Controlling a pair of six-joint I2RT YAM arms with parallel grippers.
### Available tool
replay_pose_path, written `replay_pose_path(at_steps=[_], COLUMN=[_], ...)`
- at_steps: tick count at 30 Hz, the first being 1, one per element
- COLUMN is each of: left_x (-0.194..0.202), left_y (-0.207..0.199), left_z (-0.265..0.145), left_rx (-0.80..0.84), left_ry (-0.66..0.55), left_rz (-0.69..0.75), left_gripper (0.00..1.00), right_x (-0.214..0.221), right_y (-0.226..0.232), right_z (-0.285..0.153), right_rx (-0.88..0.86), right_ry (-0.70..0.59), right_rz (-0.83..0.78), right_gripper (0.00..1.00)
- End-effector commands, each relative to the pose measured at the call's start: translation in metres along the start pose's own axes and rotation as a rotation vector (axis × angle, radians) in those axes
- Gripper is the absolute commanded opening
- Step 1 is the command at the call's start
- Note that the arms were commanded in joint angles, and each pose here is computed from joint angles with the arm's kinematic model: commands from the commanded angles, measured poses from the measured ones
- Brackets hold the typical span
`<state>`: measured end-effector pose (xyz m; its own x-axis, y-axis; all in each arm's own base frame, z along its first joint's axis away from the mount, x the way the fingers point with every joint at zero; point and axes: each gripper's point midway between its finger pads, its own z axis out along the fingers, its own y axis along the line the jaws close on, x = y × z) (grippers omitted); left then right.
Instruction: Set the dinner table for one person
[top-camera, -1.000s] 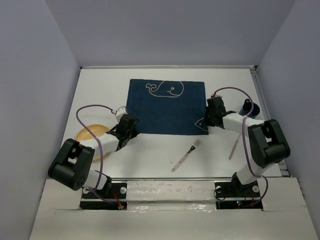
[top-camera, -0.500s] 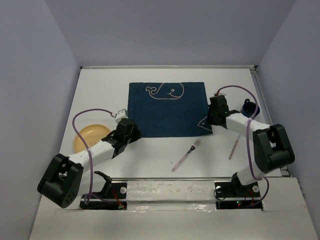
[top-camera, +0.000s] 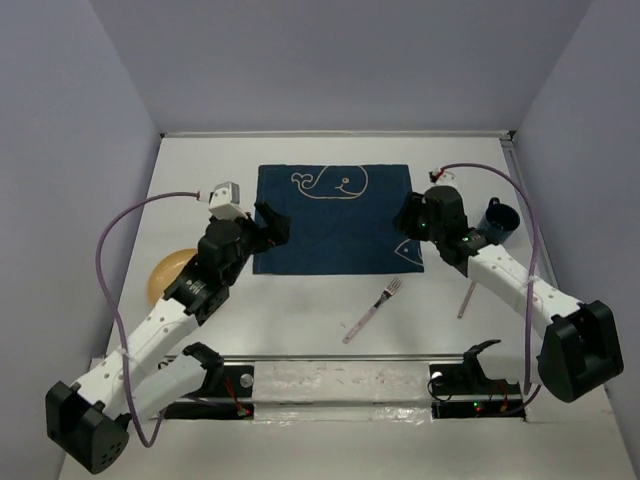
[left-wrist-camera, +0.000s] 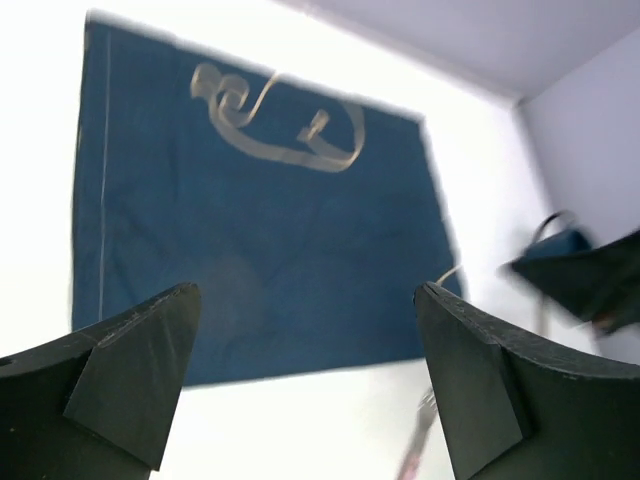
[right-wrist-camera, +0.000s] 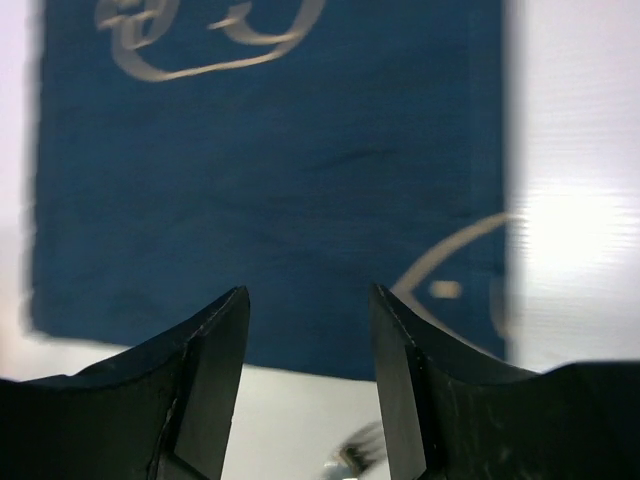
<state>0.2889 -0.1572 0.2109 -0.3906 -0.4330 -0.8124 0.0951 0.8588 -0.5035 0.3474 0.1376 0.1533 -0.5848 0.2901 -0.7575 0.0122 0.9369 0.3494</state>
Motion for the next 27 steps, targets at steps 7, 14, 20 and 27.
replay_pose_path(at_steps=[7,14,20,27], left_x=[-0.151,-0.162,-0.157,-0.157], left_y=[-0.041,-0.015,-0.010,-0.014], left_z=[-0.102,-0.127,-0.131,-0.137], left_rx=[0.116,0.054,0.065,0.100], left_ry=[-0.453,-0.578,-0.603,-0.614], left_rz=[0.092,0.107,0.129,0.131], left_gripper=[0.99,0.99,0.99,0.99], right_x=[0.069,0.132,0.185,0.226], right_y=[0.249,0.351,0.407,0.411], right_z=[-0.014,0.017,0.044,0.087], right_rx=[-0.570,-0.642,-0.668,-0.580], right_ry=[0.056,0.157,0.238,0.291], right_rz=[0.005,-0.100,-0.170,-0.209], right_gripper=[0.57,0.57,0.56,0.51])
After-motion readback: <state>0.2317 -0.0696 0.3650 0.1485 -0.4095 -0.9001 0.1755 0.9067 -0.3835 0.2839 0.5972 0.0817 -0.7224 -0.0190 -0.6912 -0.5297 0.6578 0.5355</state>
